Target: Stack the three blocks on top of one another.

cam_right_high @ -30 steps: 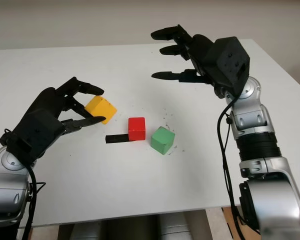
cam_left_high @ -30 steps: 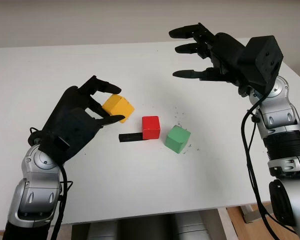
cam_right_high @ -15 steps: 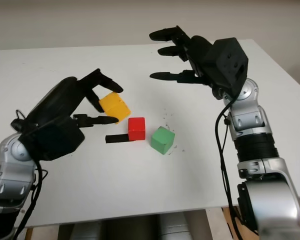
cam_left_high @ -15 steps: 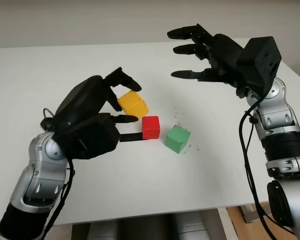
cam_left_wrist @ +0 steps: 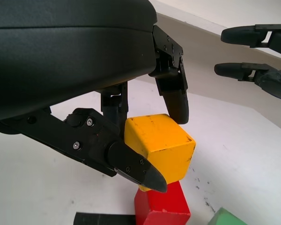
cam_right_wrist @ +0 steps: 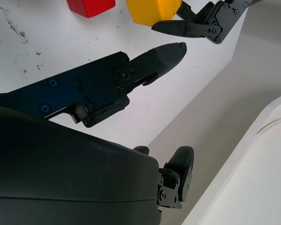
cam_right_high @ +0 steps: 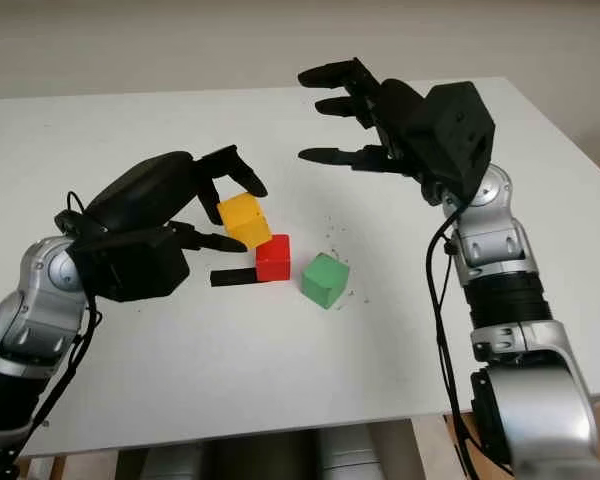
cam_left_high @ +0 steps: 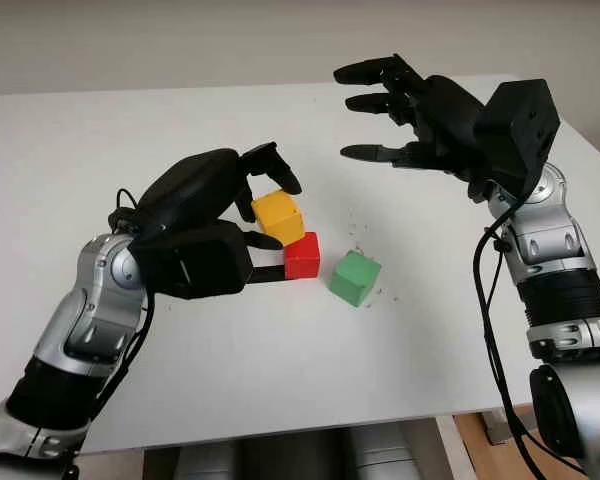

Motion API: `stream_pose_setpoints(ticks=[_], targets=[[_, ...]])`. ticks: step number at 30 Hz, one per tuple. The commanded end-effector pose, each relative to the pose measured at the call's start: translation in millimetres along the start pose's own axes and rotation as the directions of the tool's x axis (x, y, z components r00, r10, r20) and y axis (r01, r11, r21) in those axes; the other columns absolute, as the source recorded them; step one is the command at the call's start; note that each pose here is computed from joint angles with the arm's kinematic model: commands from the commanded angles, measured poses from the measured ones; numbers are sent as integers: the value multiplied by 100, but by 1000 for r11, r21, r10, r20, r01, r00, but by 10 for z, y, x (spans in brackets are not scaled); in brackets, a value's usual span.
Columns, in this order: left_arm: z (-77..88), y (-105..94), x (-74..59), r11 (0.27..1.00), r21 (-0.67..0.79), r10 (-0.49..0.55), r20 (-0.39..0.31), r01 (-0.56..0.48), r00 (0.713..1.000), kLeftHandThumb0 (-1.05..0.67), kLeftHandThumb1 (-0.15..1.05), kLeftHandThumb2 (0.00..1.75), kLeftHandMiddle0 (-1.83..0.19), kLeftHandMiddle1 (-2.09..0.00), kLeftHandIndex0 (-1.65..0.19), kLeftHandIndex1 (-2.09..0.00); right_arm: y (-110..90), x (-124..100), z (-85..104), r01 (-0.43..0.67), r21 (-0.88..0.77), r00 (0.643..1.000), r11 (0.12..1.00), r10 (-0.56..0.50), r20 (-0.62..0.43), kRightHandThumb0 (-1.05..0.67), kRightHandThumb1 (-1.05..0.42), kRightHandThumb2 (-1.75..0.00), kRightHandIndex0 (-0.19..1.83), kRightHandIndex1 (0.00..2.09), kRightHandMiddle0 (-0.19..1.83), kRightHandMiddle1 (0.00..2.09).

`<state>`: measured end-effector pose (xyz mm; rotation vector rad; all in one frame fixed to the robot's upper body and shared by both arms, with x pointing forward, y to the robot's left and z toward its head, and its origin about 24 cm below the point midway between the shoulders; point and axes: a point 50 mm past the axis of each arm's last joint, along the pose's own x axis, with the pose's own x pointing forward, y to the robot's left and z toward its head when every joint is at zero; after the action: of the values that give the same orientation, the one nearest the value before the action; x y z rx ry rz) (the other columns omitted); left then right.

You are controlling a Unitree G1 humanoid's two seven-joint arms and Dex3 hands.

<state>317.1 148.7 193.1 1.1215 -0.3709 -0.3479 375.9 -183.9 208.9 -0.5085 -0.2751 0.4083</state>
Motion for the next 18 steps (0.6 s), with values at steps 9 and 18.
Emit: stream_pose_setpoints(ticks=[9, 18], targets=[[9, 14, 94, 999, 41, -6, 62, 4, 998, -9, 95, 6, -52, -157, -38, -129, -15, -15, 9, 45, 16, 999, 999, -45, 8, -61, -98, -7, -7, 81, -12, 89], [-5, -25, 130, 999, 39, -25, 76, 22, 997, -10, 96, 6, -46, -158, -35, -131, 10, -19, -1, 105, 91, 994, 990, -108, 27, -66, -105, -34, -12, 80, -19, 88]])
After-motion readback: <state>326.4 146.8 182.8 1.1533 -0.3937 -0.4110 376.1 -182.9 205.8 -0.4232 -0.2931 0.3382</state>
